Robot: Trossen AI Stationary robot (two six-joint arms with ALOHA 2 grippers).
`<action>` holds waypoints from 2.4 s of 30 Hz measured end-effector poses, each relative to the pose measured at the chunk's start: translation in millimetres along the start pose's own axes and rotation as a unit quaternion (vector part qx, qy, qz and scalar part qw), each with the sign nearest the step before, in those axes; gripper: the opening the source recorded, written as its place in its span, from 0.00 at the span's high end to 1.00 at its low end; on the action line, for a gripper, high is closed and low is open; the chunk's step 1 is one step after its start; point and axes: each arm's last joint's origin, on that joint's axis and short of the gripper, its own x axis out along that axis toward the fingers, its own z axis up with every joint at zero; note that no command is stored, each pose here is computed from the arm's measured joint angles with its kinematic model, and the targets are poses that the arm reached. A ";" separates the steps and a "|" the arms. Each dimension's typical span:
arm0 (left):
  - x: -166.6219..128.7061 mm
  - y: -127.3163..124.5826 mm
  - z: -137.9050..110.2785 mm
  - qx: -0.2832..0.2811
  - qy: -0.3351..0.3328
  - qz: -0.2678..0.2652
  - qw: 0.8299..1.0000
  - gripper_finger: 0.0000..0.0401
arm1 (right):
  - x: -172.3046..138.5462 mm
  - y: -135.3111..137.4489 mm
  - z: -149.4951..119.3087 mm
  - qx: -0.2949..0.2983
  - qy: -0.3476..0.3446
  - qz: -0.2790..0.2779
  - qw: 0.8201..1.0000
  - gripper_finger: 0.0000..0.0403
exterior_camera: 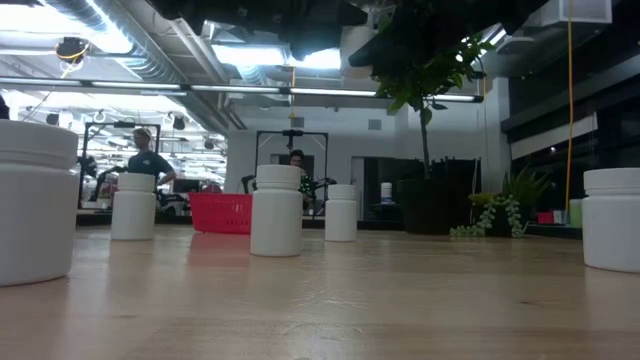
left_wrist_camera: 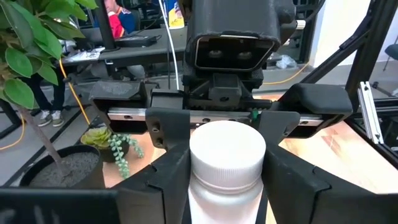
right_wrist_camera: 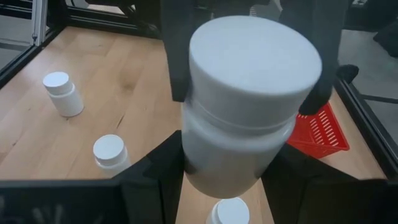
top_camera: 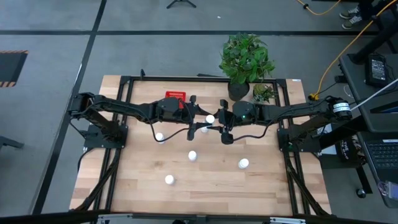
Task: Pick and place pill bottles into a basket
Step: Put the white pill bottle into the red bin
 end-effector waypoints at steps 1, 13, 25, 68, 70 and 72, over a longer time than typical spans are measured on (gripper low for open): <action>0.0 0.0 0.0 0.000 0.000 0.000 1.000 0.57 | 0.0 0.0 0.0 0.000 0.000 0.000 1.000 0.58; -0.1 -0.5 0.0 0.003 -0.001 -0.011 1.000 0.62 | -0.1 0.0 0.0 0.004 0.000 -0.001 1.000 0.58; -0.2 -1.2 -1.0 0.017 0.004 -0.025 1.000 0.62 | -0.1 0.0 0.5 0.008 -0.002 0.000 1.000 0.43; -121.3 5.6 -49.6 0.021 0.045 0.145 0.988 0.62 | -38.6 7.8 -59.6 0.025 -0.006 -0.028 0.999 0.98; -124.5 7.0 -49.2 0.015 0.048 0.161 0.986 0.62 | -39.5 7.8 -61.9 0.026 -0.006 -0.030 0.999 0.99; -125.2 9.5 -49.0 0.011 0.048 0.182 0.982 0.62 | -41.4 6.0 -64.0 0.030 -0.009 -0.037 0.999 0.99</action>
